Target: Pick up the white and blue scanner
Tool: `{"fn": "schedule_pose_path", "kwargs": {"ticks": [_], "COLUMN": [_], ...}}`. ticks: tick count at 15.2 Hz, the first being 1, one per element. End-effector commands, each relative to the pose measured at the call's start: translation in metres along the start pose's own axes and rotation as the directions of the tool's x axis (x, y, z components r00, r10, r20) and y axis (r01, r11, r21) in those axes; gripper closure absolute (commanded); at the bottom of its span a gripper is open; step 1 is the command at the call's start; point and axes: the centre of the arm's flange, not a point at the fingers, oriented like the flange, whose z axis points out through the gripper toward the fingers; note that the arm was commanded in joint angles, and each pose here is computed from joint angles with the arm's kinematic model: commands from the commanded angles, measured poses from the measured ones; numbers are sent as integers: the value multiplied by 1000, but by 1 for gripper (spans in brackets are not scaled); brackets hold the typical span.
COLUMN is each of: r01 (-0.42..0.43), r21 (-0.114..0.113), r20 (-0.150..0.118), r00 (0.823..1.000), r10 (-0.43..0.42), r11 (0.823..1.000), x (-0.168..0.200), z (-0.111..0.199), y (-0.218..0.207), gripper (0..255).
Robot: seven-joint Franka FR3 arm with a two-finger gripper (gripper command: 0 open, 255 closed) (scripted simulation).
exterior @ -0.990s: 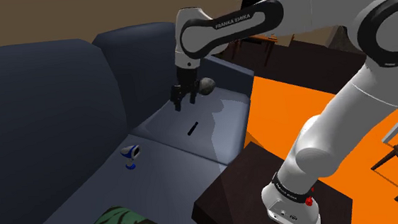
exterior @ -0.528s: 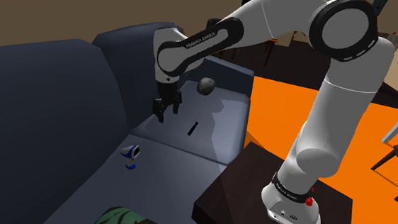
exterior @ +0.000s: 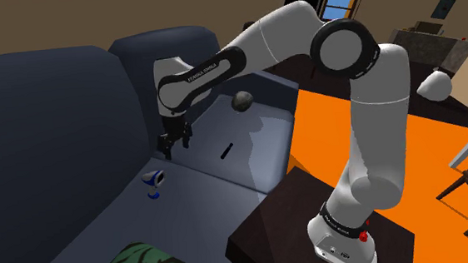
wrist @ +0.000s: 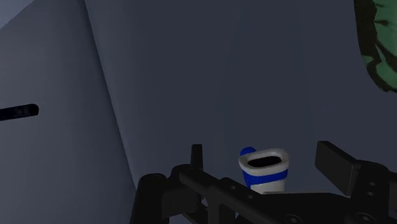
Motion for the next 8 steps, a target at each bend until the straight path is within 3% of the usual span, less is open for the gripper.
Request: {"fn": "schedule_pose_path", "kwargs": {"ticks": [1, 8], "r01": [13, 60], "r21": [-2, -10], "r20": [8, 33], "r00": [1000, 998], "r10": [-13, -60], "r11": [1000, 998], "x": [19, 83], "z": [20, 82], "y": [-10, -46], "gripper": [0, 0]}}
